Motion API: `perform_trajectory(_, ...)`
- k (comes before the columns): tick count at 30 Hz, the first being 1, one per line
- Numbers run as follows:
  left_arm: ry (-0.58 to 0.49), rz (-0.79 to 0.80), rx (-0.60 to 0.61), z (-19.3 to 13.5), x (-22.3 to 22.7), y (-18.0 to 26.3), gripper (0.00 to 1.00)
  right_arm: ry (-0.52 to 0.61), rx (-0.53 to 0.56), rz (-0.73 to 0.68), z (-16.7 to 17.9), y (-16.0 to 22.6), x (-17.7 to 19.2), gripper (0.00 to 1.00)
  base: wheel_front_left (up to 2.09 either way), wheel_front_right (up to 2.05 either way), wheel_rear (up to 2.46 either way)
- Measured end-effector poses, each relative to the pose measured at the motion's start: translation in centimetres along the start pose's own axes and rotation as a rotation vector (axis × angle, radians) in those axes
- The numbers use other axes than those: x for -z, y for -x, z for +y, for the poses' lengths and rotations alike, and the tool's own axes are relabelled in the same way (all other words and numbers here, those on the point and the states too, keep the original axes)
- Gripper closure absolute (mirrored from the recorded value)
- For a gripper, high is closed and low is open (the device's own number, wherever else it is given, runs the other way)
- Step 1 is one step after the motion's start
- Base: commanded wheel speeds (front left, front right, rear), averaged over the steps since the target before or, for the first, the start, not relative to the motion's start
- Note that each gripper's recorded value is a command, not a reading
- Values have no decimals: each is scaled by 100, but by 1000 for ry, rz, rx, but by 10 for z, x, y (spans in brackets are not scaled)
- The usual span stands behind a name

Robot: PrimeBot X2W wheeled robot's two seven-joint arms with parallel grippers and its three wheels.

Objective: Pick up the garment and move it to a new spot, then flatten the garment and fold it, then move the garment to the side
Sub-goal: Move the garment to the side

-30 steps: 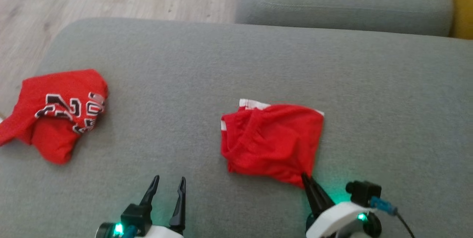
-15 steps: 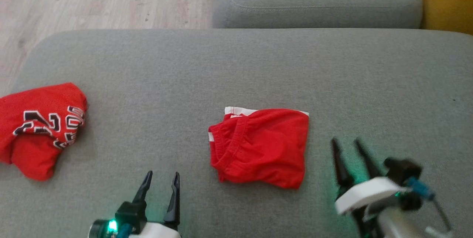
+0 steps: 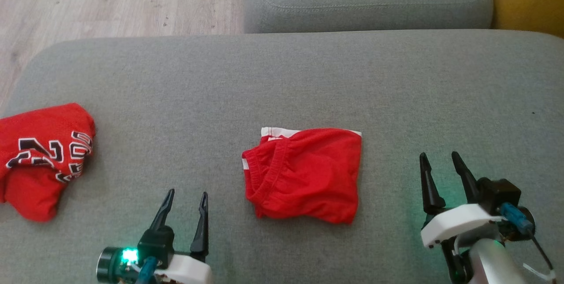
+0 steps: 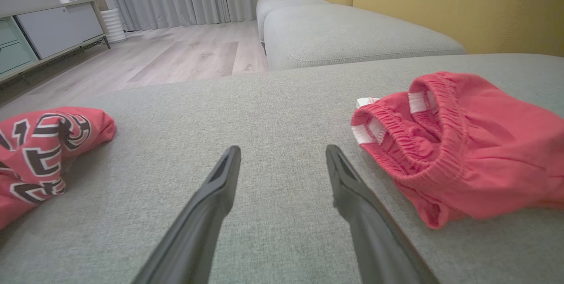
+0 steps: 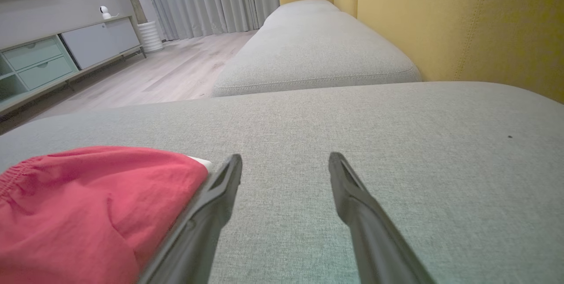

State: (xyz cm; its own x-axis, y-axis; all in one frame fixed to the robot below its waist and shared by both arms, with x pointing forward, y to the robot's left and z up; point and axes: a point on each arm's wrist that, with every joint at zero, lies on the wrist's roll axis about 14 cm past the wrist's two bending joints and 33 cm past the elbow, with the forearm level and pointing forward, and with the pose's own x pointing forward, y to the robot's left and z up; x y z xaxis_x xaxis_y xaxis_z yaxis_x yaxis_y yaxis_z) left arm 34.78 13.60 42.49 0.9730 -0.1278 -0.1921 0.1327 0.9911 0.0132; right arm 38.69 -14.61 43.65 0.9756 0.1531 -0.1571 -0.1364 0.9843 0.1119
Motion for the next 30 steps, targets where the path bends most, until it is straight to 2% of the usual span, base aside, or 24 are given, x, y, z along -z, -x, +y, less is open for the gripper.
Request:
perform_trajectory(6,18,3,-15,3,1,1,0,-23,-14,28,6,0,9,0,0,0,0)
perform_trajectory(9,31,11,-28,5,4,3,0,-70,-100,88,37,0,28,0,0,0,0)
perform_trajectory(13,45,37,-44,9,13,8,0,-69,-217,148,75,-7,42,0,0,0,0)
perform_trajectory(16,53,62,-47,10,21,14,0,-83,-259,199,90,-19,49,0,0,0,0)
perform_trajectory(20,72,84,-79,19,29,21,0,-73,-293,331,102,-22,76,0,0,0,0)
perform_trajectory(21,74,89,-88,21,31,22,0,-74,-294,345,103,-22,80,60,0,0,0)
perform_trajectory(22,76,92,-94,22,32,23,0,-73,-295,355,103,-24,83,100,0,0,0)
perform_trajectory(26,75,93,-87,21,32,21,0,-70,-278,342,98,-31,78,100,0,0,0)
perform_trajectory(30,83,79,-31,6,26,11,0,-81,-201,313,73,-24,75,100,0,0,0)
